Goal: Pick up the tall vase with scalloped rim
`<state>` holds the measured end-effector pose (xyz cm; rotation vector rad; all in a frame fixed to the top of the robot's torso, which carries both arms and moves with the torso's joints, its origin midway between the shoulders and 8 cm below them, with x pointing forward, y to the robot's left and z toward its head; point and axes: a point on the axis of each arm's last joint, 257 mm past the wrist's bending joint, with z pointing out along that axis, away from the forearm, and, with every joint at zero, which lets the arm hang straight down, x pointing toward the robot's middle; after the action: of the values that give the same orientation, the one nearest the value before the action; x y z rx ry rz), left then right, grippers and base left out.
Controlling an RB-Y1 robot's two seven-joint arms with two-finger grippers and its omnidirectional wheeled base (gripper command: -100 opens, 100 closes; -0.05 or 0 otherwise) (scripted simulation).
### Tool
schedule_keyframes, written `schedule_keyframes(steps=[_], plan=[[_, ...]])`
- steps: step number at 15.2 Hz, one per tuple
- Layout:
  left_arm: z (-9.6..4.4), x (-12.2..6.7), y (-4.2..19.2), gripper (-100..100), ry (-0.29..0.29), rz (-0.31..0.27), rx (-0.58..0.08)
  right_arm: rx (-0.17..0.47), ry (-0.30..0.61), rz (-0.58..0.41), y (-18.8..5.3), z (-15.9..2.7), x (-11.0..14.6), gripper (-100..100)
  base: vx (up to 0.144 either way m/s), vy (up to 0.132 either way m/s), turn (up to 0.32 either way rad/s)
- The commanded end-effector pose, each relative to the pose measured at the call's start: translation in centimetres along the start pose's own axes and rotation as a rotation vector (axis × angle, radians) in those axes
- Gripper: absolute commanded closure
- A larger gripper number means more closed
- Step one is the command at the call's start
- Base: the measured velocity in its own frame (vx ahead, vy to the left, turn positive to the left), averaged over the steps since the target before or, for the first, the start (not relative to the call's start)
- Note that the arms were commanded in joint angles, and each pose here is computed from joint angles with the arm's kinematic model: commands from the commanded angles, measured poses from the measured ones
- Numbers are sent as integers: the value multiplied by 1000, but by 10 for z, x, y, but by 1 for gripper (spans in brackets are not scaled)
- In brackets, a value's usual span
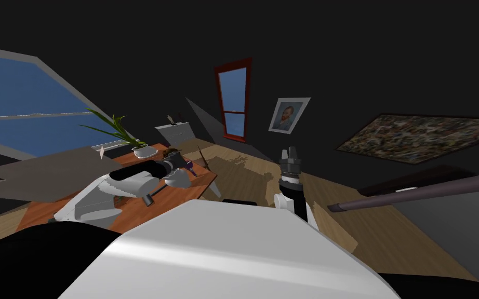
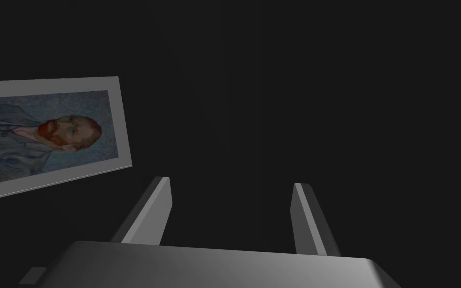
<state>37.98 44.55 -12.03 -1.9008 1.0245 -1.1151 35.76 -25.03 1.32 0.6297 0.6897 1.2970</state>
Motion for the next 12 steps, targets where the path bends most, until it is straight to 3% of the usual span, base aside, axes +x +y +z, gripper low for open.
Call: schedule_keyframes(steps=[1, 5, 12], plan=[[1, -5, 5, -100, -18, -3, -22, 0, 0, 0, 0, 0, 0, 0, -18, 36, -21], [-1, -26, 25, -100, -84, -44, -128, 0, 0, 0, 0, 0, 0, 0, -42, 54, -153], [-7, -48, 48, -100, -163, -61, -226, 0, 0, 0, 0, 0, 0, 0, -31, 61, -89]])
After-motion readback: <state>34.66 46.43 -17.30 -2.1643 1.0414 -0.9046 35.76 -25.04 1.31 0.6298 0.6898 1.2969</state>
